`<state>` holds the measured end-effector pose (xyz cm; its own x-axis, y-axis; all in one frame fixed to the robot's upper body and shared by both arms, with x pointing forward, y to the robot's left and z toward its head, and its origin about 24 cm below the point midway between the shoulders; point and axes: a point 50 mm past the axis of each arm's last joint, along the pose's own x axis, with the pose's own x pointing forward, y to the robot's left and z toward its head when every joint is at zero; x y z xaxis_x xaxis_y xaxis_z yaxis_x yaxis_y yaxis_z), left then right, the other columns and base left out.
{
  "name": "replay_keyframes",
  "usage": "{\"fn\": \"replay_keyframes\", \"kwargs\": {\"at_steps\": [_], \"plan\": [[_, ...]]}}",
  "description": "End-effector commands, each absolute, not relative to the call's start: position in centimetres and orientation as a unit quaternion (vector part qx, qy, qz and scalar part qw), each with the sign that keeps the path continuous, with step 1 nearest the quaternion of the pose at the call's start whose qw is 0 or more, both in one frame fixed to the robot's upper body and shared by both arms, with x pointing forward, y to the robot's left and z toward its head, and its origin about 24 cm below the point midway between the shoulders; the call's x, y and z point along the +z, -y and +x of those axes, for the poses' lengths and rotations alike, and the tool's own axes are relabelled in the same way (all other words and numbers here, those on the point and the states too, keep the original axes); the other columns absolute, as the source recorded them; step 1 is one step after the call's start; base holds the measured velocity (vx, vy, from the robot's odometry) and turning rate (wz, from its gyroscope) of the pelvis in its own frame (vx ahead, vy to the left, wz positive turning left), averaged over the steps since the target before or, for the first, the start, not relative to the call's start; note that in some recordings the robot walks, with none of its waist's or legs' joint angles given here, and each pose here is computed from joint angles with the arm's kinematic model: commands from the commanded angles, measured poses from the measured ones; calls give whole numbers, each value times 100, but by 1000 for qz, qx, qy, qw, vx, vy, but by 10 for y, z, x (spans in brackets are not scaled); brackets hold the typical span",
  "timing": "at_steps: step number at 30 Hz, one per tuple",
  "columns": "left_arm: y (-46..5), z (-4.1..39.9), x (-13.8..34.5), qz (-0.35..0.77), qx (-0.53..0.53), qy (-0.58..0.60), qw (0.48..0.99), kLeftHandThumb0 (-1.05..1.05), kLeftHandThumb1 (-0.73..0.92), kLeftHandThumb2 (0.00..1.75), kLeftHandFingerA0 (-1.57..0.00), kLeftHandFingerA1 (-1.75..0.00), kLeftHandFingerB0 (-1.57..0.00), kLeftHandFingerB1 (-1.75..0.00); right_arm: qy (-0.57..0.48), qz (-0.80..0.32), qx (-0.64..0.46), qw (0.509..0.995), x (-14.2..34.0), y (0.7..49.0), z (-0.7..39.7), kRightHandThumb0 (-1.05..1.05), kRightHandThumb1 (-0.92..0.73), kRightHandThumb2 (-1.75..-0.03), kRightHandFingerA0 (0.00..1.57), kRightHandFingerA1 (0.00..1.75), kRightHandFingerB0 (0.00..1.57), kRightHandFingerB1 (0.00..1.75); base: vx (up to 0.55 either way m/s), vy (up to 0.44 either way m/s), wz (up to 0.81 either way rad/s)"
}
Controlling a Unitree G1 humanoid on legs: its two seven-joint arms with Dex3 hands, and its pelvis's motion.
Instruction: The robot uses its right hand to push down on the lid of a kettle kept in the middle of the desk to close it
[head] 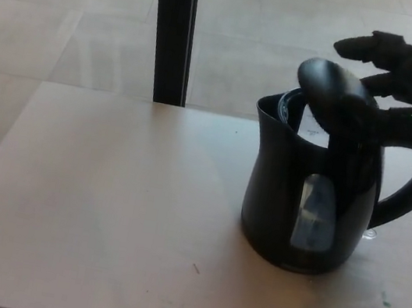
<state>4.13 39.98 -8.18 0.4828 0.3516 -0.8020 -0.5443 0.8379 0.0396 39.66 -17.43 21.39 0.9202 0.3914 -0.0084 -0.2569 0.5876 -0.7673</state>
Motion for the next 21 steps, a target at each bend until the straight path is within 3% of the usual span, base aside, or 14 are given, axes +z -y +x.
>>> {"fn": "replay_keyframes", "kwargs": {"at_steps": [1, 4, 5, 8, 9, 10, 11, 14, 15, 16, 17, 21], "plan": [[-406, 42, -77, -99, 265, -439, 853, -77, 77, 64, -43, -47, -31, -34, 90, -512, 220, 825, 200, 157, 393, -91, -59, -94, 30, 54, 19, 43, 0, 0, 0], [-408, 41, -75, -105, 264, -437, 853, -77, 76, 63, -42, -46, -31, -34, 78, -558, 261, 784, 186, 146, 386, -84, -53, -94, 25, 57, 17, 44, 0, 0, 0], [-408, 41, -75, -105, 262, -436, 855, -77, 76, 61, -40, -46, -30, -33, 73, -582, 273, 763, 182, 142, 384, -84, -69, -63, 17, 50, 20, 35, 0, 0, 0], [-408, 42, -74, -97, 255, -435, 858, -77, 77, 64, -41, -47, -30, -34, 70, -602, 277, 746, 179, 137, 382, -82, -68, -62, 18, 52, 21, 34, 0, 0, 0], [-408, 42, -75, -99, 260, -436, 856, -76, 77, 63, -42, -47, -30, -33, 67, -608, 281, 739, 180, 134, 382, -81, -54, -92, 18, 58, 15, 45, 0, 0, 0], [-408, 42, -75, -94, 263, -438, 854, -75, 77, 63, -47, -49, -32, -34, 67, -616, 283, 732, 179, 132, 382, -81, -54, -93, 18, 58, 13, 44, 0, 0, 0], [-408, 42, -76, -95, 267, -440, 852, -76, 76, 63, -47, -49, -33, -34, 70, -628, 286, 721, 179, 129, 381, -78, -70, -62, 23, 49, 22, 31, 0, 0, 0], [-409, 41, -75, -96, 270, -441, 851, -75, 77, 63, -49, -51, -35, -34, 75, -659, 295, 687, 176, 120, 380, -77, -69, -61, 23, 47, 21, 31, 0, 0, 0], [-409, 42, -74, -95, 267, -438, 853, -73, 61, 99, -43, -61, -25, -48, 80, -668, 301, 676, 173, 117, 379, -77, -53, -91, 22, 56, 15, 43, 0, 0, 0], [-409, 42, -74, -96, 265, -437, 854, -73, 61, 99, -43, -61, -25, -48, 82, -672, 303, 671, 172, 116, 379, -77, -53, -91, 22, 56, 15, 43, 0, 0, 0], [-409, 43, -73, -94, 259, -438, 856, -76, 77, 63, -45, -50, -32, -34, 84, -679, 308, 661, 169, 115, 378, -76, -54, -91, 22, 56, 15, 43, 0, 0, 0], [-409, 44, -73, -87, 261, -440, 855, -77, 78, 64, -47, -47, -34, -33, 62, -702, 331, 628, 137, 109, 371, -76, -54, -91, 23, 55, 15, 43, 0, 0, 0]]}}
